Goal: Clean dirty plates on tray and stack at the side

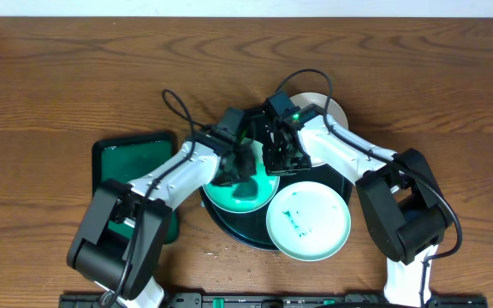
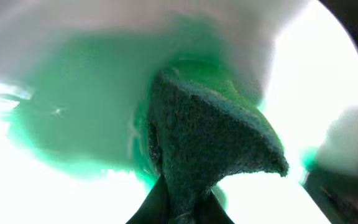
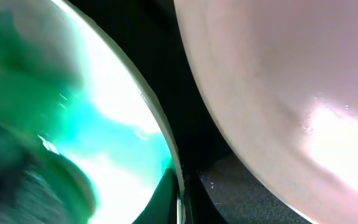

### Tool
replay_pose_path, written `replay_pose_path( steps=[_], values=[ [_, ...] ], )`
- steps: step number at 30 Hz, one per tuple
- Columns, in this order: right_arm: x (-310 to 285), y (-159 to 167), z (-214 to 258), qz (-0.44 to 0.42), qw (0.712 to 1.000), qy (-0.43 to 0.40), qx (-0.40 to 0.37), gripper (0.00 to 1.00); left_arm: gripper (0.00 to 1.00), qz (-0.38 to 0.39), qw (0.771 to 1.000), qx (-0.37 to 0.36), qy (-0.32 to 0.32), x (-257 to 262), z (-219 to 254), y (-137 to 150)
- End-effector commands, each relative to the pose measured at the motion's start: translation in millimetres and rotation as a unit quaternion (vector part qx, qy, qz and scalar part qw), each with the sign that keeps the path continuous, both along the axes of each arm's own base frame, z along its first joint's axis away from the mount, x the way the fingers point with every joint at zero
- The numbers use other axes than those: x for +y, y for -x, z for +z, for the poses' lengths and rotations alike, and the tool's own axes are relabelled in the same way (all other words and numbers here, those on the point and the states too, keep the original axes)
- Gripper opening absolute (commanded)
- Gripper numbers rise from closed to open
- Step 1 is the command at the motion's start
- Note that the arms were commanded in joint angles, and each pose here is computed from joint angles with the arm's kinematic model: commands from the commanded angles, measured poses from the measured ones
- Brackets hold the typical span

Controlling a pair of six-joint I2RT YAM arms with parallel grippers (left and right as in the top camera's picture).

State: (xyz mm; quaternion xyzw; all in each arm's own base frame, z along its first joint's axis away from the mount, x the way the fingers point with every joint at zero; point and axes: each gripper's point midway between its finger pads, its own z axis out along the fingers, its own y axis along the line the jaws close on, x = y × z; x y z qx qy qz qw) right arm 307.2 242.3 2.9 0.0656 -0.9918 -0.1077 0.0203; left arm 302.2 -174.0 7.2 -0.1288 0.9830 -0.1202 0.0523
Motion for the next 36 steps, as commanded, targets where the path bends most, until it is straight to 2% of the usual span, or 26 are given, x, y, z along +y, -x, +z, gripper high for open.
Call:
replay_pose_path(
  steps=[1,7,12,19,24,28,36],
  values=[
    [-5,17,-17,0.012,0.999,0.025,0.023,0.01,0.07,0.11,0.975,0.008,-0.194,99,-30,5],
    [-5,17,-17,0.012,0.999,0.025,0.023,0.01,0.07,0.115,0.969,0.013,-0.218,109,-25,6],
    [-5,17,-17,0.012,0.999,0.025,0.023,0.01,0.07,0.102,0.97,0.017,-0.222,108,3,3],
    [-3,14,-17,0.012,1.0,0.022,0.019,0.01,0.07,0.08,0.976,-0.053,-0.194,102,72,-12],
    [-3,14,-17,0.012,1.0,0.021,0.018,0.01,0.07,0.089,0.975,-0.102,-0.179,107,110,-9],
    [-3,14,-17,0.012,1.0,0.021,0.018,0.01,0.07,0.112,0.969,-0.107,-0.192,128,125,-1],
    [-3,15,-17,0.012,0.999,0.022,0.019,0.01,0.07,0.215,0.951,-0.039,-0.219,203,112,15]
  ],
)
